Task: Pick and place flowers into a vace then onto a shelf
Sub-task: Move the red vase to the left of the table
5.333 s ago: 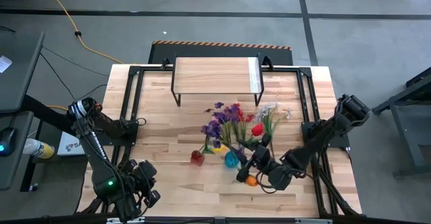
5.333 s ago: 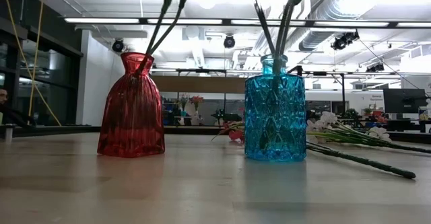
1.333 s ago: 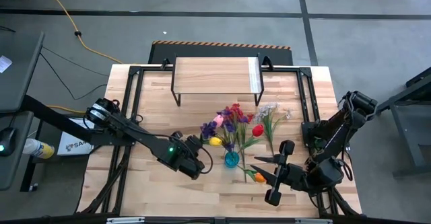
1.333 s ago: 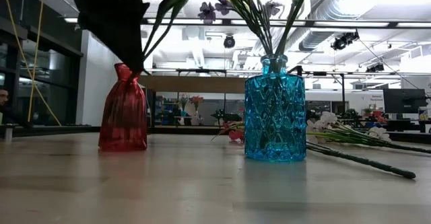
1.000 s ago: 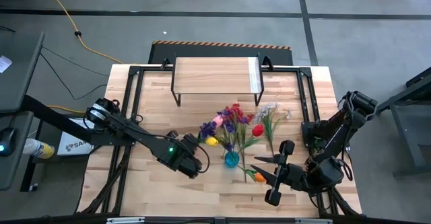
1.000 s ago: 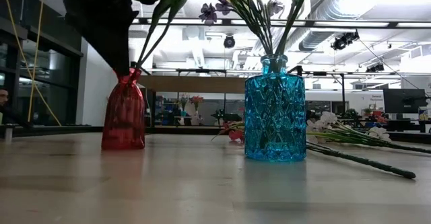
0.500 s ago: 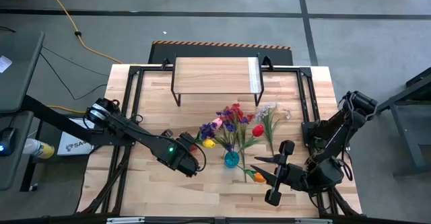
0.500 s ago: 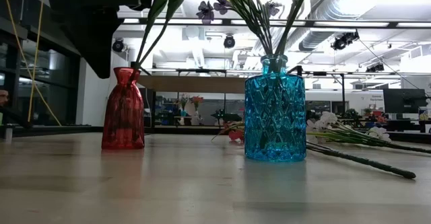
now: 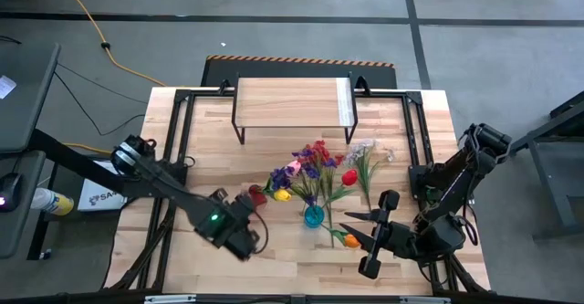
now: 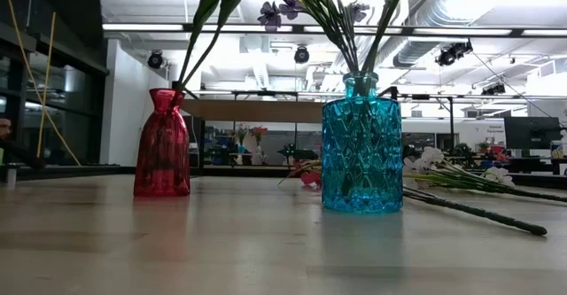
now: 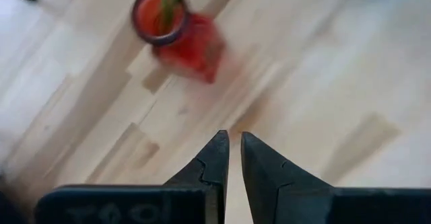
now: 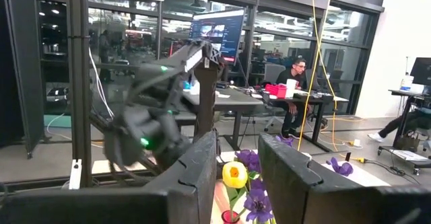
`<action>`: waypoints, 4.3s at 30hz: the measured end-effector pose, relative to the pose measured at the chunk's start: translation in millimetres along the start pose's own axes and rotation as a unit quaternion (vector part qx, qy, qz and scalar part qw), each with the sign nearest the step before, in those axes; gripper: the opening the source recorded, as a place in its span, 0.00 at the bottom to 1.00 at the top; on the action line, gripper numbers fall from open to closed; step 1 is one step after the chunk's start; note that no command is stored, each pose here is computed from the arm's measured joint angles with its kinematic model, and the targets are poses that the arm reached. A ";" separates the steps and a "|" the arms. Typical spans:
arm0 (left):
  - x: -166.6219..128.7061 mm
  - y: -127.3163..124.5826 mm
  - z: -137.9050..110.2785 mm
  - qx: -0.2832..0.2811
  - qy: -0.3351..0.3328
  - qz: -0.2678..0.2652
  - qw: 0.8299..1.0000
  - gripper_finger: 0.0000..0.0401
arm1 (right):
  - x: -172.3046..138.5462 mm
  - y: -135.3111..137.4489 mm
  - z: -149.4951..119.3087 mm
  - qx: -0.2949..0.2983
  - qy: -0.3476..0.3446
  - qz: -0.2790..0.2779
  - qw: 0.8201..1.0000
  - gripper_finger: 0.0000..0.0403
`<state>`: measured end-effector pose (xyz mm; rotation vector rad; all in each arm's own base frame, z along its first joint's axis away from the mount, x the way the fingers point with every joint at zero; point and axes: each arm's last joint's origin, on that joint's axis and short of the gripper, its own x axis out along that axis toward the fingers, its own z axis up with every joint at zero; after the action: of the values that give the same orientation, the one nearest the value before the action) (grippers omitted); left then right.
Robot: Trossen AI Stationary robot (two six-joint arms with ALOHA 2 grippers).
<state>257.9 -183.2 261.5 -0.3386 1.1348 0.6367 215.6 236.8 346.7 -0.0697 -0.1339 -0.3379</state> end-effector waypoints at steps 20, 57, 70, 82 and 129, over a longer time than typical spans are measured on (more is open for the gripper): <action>-9.4 -5.0 -3.6 0.012 -0.135 0.006 0.991 0.18 | -7.6 3.2 1.3 0.002 -0.002 0.015 1.000 0.26; 28.4 -0.5 17.9 -0.020 -0.074 -0.008 0.997 0.67 | -24.6 9.2 3.9 0.005 -0.001 0.040 0.999 0.26; 42.6 3.8 31.5 -0.024 -0.097 0.028 0.995 0.64 | -25.9 9.4 4.6 0.001 -0.003 0.042 0.999 0.26; 63.2 8.7 20.9 -0.030 -0.111 0.048 0.992 0.63 | -25.9 9.1 5.2 0.002 -0.004 0.041 0.999 0.26; 59.6 10.7 -0.9 -0.052 -0.105 0.067 0.991 0.20 | -25.6 8.0 5.0 0.002 0.003 0.026 1.000 0.26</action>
<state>266.8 -157.7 207.3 -0.2788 0.9293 0.8319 193.8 253.1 347.6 -0.0687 -0.1262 -0.2865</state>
